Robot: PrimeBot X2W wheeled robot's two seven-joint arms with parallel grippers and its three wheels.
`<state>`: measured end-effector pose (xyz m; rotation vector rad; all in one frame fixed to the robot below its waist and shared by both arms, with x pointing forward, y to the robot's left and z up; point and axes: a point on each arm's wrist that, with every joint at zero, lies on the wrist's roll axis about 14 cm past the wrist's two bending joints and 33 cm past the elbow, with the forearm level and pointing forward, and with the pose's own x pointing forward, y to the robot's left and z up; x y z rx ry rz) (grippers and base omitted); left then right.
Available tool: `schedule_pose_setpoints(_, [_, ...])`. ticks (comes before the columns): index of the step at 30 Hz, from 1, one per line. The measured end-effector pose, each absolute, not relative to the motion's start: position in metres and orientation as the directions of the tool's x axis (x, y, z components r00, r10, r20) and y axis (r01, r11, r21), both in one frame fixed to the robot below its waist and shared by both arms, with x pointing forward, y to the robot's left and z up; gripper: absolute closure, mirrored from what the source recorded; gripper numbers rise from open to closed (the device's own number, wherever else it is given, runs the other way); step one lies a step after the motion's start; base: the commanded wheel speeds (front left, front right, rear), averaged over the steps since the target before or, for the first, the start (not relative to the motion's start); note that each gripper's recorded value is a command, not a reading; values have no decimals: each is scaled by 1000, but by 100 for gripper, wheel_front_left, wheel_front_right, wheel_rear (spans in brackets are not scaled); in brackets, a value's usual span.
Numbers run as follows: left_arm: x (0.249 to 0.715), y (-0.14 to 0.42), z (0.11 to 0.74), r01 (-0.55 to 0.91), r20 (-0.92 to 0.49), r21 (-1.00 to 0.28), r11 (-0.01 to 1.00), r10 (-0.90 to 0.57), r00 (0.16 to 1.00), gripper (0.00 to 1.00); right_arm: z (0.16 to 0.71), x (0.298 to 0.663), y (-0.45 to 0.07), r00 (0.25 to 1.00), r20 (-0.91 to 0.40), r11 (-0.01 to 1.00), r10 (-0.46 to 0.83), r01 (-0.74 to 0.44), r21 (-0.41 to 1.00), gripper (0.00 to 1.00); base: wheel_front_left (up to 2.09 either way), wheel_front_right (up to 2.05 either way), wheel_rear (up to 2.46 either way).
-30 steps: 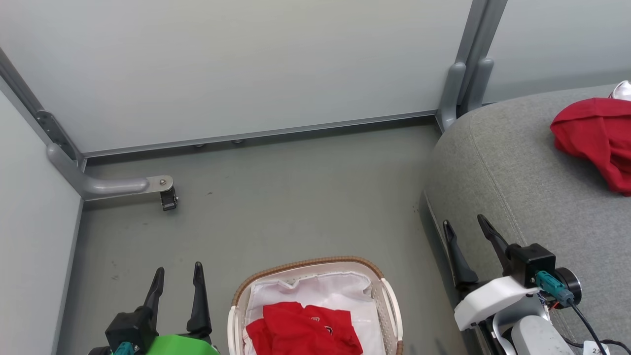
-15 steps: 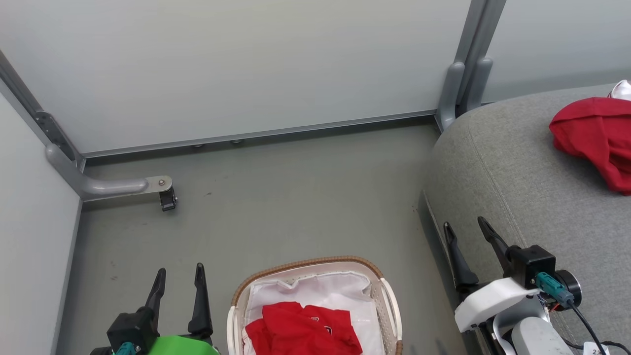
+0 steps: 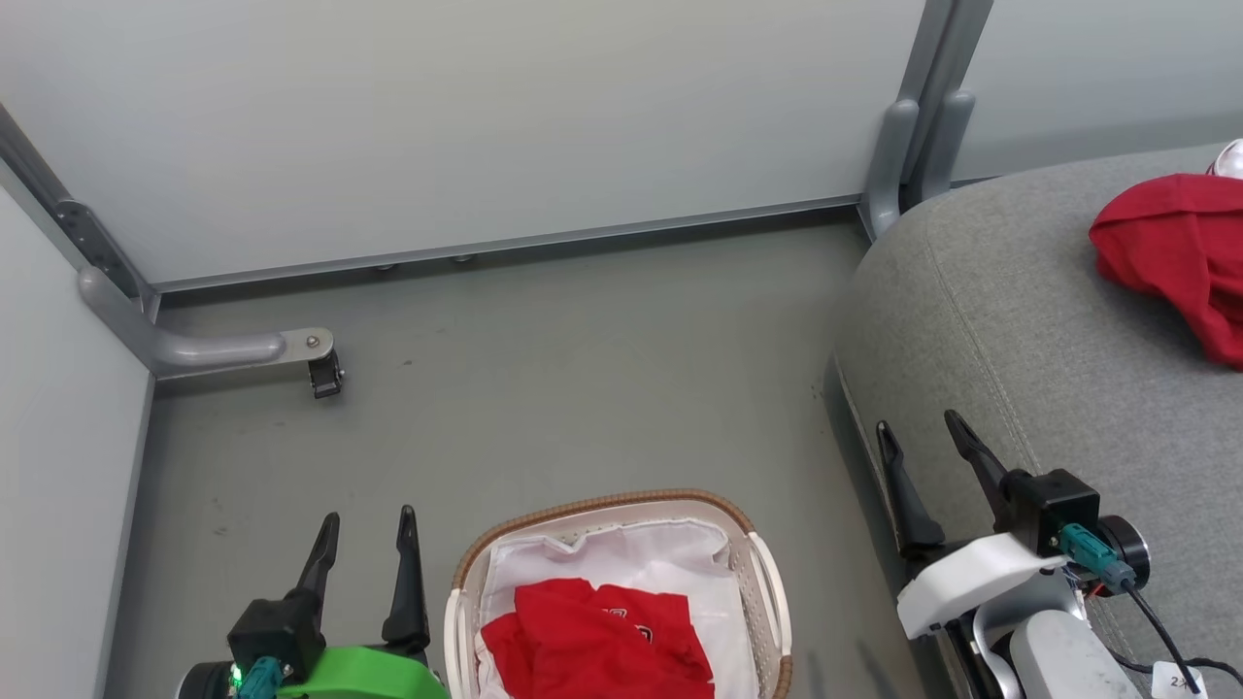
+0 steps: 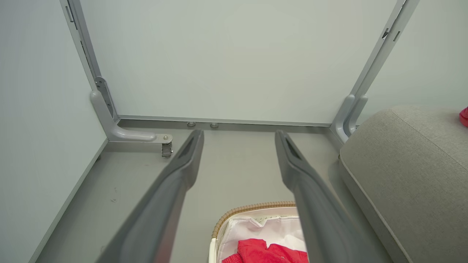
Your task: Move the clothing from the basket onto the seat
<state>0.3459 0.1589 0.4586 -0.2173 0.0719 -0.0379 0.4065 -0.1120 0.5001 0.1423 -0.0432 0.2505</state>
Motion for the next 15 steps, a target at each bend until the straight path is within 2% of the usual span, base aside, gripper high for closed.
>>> schedule_pose_setpoints(9, [371, 115, 421, 205, -186, -145, 968, -230, 955, 0, 499, 430, -126, 976, 65, 973, 208, -214, 92, 0, 0, 0, 0])
schedule_pose_setpoints(15, [390, 81, 373, 366, -346, -86, 927, -372, 861, 0, 500, 456, -138, 980, 87, 982, 179, -184, 48, 0, 0, 0, 0])
